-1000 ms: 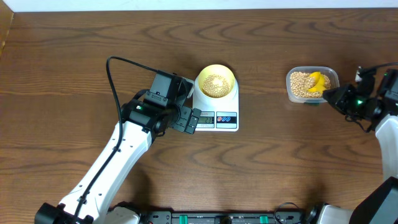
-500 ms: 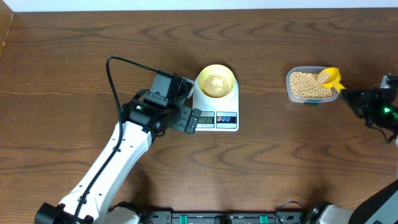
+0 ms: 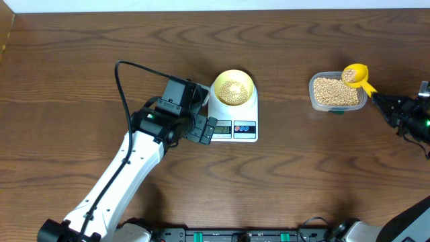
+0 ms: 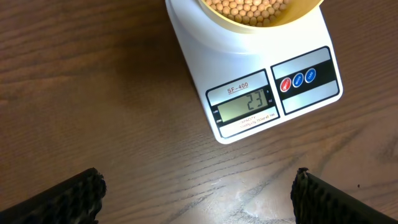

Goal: Scoop item into bowl and weigh 50g on scale

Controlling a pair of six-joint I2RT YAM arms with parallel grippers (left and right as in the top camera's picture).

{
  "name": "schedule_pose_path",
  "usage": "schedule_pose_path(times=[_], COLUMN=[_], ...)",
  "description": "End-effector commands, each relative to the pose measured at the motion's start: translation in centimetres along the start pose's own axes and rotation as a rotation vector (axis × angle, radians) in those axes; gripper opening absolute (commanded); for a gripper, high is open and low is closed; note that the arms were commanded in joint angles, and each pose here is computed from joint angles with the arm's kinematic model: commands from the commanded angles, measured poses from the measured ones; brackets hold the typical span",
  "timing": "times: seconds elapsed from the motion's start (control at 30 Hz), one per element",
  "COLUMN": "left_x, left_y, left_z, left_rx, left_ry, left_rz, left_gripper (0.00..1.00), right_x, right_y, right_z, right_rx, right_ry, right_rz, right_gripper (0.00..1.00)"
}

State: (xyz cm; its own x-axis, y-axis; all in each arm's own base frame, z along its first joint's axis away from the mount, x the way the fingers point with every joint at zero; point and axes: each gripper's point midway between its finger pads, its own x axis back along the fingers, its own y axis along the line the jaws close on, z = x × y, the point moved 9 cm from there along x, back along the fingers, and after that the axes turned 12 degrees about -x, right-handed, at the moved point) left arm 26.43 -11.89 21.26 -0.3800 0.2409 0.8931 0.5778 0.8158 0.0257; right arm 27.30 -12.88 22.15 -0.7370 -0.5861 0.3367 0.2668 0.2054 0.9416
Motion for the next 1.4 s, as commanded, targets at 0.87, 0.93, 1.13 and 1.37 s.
schedule_pose_path(times=[0.87,0.93,1.13,1.37], left_x=[0.1,0.1,0.1,0.1], left_y=[0.0,0.0,0.0,0.0], left_z=[0.0,0.0,0.0,0.0], left_rx=[-0.016,-0.016,-0.016,-0.016], left_ry=[0.000,0.000,0.000,0.000], left_rz=[-0.005,-0.005,-0.005,-0.005], left_gripper=[0.98,0.98,0.98,0.98], right_x=[-15.4,-16.2,-19.0,-21.2], right_y=[8.3,8.5,7.9,7.2], right_z=[9.8,10.6,13.3,15.9], right_rx=[0.179,0.209,0.451,0.804], right_ry=[0.320,0.322,0.336,0.242], right_rz=[-0.071,-0.069,-0.051,0.055], right_gripper=[0.01,0.01,0.01,0.01])
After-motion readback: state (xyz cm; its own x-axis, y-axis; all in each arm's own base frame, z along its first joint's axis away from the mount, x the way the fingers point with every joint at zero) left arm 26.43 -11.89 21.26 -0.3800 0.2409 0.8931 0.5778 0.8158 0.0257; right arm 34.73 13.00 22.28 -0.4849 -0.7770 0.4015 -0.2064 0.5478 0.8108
